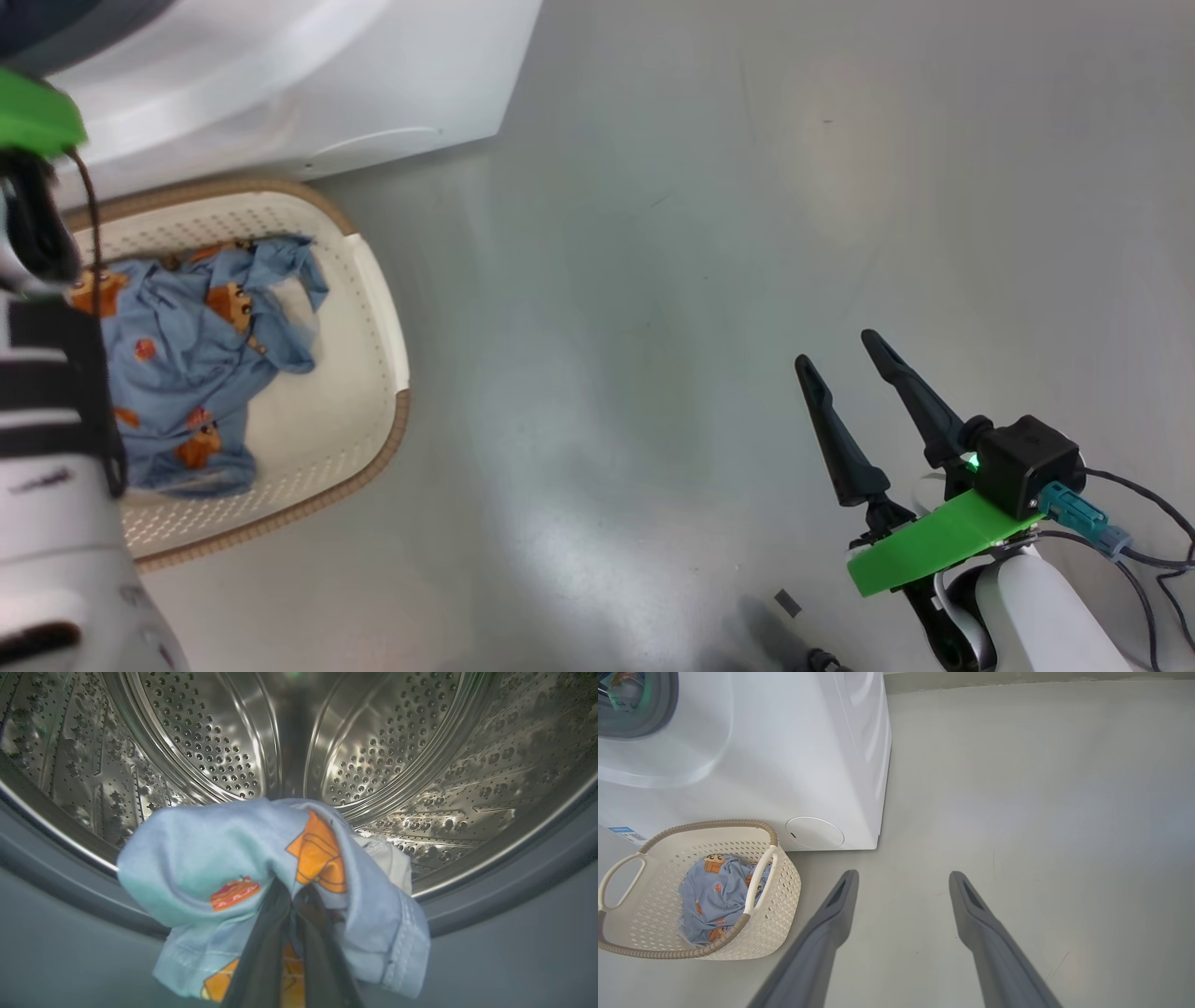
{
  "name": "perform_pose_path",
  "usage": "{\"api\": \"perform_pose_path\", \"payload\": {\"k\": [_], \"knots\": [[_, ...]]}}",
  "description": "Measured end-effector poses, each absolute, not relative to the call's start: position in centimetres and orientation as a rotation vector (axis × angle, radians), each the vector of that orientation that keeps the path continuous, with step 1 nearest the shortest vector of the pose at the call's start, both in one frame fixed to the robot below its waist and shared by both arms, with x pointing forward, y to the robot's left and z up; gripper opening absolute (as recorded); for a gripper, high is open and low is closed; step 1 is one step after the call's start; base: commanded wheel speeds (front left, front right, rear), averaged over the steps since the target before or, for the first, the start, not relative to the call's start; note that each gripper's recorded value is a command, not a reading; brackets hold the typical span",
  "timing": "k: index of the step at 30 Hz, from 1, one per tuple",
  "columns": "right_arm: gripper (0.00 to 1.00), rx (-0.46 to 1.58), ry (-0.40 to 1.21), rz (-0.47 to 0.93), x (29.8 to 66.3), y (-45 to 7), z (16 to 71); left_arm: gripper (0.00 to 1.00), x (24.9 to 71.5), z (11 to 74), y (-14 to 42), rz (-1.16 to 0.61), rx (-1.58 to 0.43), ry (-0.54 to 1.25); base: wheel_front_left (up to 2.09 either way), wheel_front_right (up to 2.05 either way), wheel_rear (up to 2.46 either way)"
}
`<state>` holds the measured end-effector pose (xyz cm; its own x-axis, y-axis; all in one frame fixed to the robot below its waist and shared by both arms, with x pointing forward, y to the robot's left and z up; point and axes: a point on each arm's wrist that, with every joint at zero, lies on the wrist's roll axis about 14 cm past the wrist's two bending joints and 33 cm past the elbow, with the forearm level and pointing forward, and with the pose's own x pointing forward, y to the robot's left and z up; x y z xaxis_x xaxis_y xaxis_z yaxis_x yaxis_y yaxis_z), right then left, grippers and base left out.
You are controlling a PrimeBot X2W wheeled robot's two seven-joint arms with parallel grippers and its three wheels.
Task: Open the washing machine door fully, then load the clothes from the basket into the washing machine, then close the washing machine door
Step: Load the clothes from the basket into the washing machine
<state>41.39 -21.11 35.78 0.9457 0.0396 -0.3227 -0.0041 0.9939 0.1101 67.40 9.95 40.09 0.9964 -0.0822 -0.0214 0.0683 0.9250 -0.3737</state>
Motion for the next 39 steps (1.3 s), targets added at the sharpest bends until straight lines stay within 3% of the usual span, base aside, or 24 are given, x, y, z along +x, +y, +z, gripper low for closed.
{"api": "perform_pose_path", "payload": {"k": [19,32,39], "knots": [[1.0,0.088,0.361,-0.048,38.5,-23.2,36.2,0.0,72.2,43.3,10.9,-0.013,-0.388,0.018,0.0,0.0,0.0],[1.0,0.085,0.419,-0.094,36.4,-24.0,35.0,0.0,74.5,47.6,11.9,-0.007,-0.342,-0.16,0.0,0.0,0.0],[1.0,0.083,0.415,-0.113,35.4,-24.3,35.8,0.0,74.7,45.2,11.7,0.016,-0.279,-0.068,0.0,0.0,0.0]]}}
